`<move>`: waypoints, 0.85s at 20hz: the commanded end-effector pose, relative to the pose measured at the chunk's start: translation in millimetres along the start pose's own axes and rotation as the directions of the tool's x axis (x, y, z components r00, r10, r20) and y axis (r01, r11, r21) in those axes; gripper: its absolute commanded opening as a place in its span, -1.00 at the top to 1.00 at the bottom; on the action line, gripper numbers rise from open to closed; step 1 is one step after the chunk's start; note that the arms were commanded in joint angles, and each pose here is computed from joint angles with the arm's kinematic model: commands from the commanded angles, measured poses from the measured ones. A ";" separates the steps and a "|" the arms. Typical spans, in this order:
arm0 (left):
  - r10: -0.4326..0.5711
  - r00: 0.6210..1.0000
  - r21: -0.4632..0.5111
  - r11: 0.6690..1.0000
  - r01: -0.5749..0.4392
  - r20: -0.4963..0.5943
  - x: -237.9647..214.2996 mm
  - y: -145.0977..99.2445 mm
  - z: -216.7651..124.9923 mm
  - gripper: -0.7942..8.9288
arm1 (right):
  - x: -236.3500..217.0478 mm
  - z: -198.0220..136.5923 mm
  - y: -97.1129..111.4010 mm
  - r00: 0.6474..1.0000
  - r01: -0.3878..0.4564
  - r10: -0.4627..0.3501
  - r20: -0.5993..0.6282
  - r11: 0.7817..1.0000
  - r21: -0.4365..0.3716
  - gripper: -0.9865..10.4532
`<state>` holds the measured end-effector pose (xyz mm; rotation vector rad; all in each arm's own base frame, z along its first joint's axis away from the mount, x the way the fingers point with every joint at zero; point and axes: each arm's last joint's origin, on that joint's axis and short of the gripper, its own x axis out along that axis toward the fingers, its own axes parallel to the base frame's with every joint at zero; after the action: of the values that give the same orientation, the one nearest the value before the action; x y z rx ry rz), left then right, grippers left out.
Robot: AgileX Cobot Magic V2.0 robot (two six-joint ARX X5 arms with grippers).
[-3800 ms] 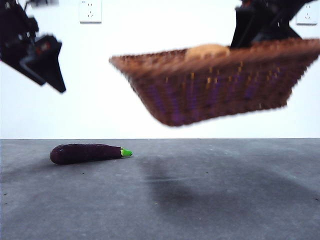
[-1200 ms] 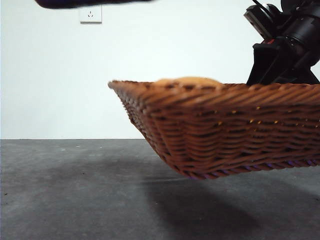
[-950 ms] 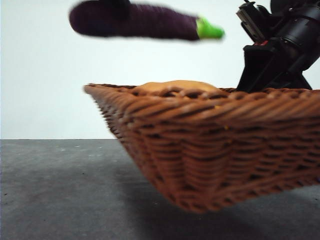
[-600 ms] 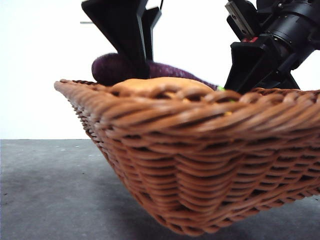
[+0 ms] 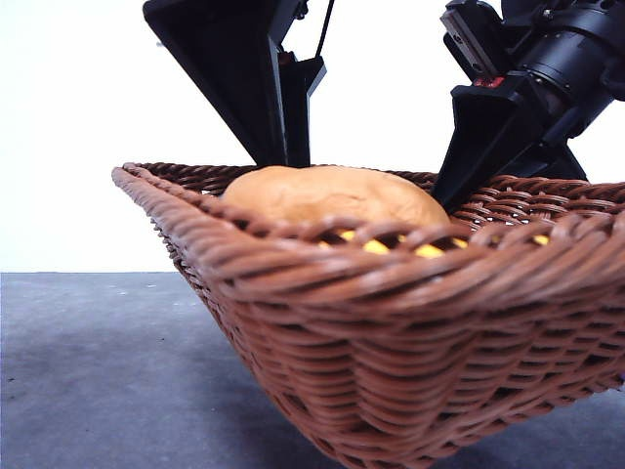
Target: Help me put the vegetables on the table into the basket
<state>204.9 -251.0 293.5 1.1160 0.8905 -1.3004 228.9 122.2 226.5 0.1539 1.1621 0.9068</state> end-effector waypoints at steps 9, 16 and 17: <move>0.441 0.881 -0.690 0.692 -0.211 0.172 -149.5 26.9 -78.5 0.10 | -2.4 11.6 0.2 0.993 0.002 -0.005 0.114 1.000 0.020 0.86; 0.588 0.792 -0.804 0.544 -0.240 0.162 -213.6 -30.3 -134.6 0.85 | -50.9 43.7 -12.1 0.955 0.047 -0.071 0.286 0.995 0.087 0.86; 0.605 0.777 -0.804 0.544 -0.239 0.177 -219.3 -38.6 -136.5 0.85 | -63.8 49.5 -13.6 0.945 0.064 -0.089 0.313 0.994 0.090 0.86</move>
<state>157.5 -58.4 464.1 0.3022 0.6223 -0.5751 271.4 85.5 282.3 0.2997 0.9184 0.7224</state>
